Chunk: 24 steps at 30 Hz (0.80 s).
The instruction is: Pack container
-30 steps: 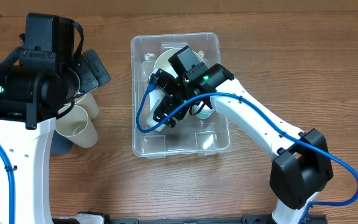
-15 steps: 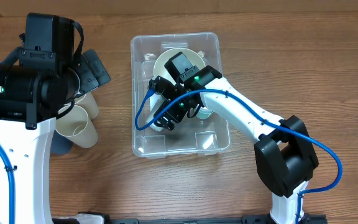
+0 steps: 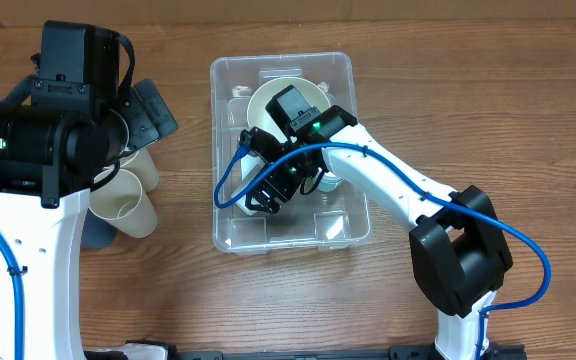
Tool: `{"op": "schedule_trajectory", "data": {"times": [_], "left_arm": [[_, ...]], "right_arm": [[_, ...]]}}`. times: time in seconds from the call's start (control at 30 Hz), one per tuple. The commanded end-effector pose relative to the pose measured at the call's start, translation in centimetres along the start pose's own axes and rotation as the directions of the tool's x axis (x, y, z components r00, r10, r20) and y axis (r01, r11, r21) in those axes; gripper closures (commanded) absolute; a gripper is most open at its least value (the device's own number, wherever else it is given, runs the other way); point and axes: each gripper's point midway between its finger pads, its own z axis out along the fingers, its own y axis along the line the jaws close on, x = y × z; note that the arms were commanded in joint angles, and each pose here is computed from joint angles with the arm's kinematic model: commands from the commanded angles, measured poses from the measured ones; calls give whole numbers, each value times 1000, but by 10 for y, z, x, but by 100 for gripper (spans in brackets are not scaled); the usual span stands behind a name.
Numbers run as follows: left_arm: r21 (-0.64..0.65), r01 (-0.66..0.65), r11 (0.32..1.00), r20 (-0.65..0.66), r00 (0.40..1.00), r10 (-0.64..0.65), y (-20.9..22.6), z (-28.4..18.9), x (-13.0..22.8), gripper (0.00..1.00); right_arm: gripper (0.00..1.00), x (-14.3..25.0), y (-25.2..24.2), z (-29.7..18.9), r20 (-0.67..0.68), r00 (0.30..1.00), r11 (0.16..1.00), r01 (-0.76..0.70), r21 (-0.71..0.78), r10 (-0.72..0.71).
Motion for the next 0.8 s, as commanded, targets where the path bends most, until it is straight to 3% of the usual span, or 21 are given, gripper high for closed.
{"op": "schedule_trajectory", "data": {"times": [0.0,0.27,0.77], "left_arm": [[-21,-16,1000,6,1000,16,3,3,-3,0],[-21,-17,1000,5,1000,17,3,3,-3,0],[-27,-19,999,-3,1000,19,5,3,-1,0]], "right_arm": [[11,-15,14,-23,66,997,999,35,-12,-34],[20,-21,29,-40,105,993,998,52,-34,-48],[13,-4,-9,-15,17,999,995,-34,94,32]]}}
